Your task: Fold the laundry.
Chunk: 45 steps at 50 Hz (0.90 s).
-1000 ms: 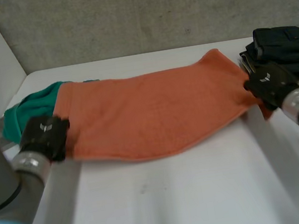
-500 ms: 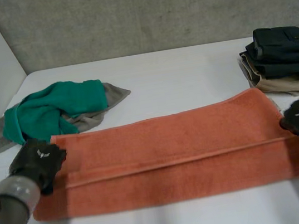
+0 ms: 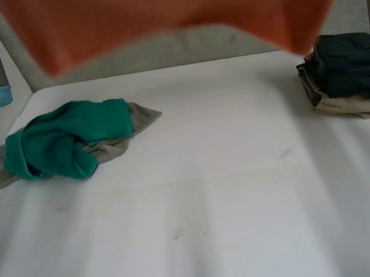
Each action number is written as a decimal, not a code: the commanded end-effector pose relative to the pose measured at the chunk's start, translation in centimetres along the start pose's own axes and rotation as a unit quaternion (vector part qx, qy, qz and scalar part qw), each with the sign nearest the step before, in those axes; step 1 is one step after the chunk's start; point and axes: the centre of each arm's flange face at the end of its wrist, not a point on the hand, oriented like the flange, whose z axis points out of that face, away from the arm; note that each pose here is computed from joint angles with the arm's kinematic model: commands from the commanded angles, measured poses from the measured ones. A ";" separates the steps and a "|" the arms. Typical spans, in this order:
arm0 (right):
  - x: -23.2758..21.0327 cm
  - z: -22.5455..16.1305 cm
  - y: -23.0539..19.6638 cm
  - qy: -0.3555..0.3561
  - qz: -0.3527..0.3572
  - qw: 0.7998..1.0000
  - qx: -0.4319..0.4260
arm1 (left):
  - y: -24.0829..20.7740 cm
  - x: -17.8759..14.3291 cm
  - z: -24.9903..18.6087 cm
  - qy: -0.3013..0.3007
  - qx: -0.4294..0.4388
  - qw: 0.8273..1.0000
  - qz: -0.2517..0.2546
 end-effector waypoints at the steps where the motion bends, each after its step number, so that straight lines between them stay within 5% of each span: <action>1: -1.3 -1.3 1.1 -0.035 0.035 0.999 -0.007 | 3.6 1.7 -4.0 0.051 -0.084 0.995 0.001; 9: -6.3 -5.6 4.3 -0.142 0.056 0.987 -0.041 | 7.7 3.7 -11.0 0.120 -0.191 0.974 0.001; 17: -11.4 -15.7 8.7 -0.299 0.088 0.932 -0.188 | 10.4 5.5 -18.8 0.195 -0.289 0.937 0.008; 23: -10.0 -19.9 10.2 -0.352 0.078 0.888 -0.284 | 10.7 5.0 -25.2 0.265 -0.395 0.879 0.024; 28: -6.3 -21.3 6.8 -0.408 0.060 0.845 -0.339 | 7.9 2.2 -27.8 0.302 -0.471 0.828 0.036; 30: -4.9 -21.7 5.6 -0.427 0.053 0.829 -0.357 | 6.6 0.5 -29.3 0.320 -0.515 0.794 0.043; 36: 0.9 -24.9 2.3 -0.500 0.018 0.738 -0.453 | 1.4 -3.5 -33.4 0.388 -0.587 0.707 0.072; 40: 3.3 -27.2 1.4 -0.552 -0.027 0.688 -0.470 | -0.8 -5.0 -35.0 0.421 -0.587 0.685 0.097; 45: 3.6 -28.4 1.3 -0.576 -0.044 0.672 -0.464 | -1.7 -5.3 -35.5 0.433 -0.575 0.686 0.105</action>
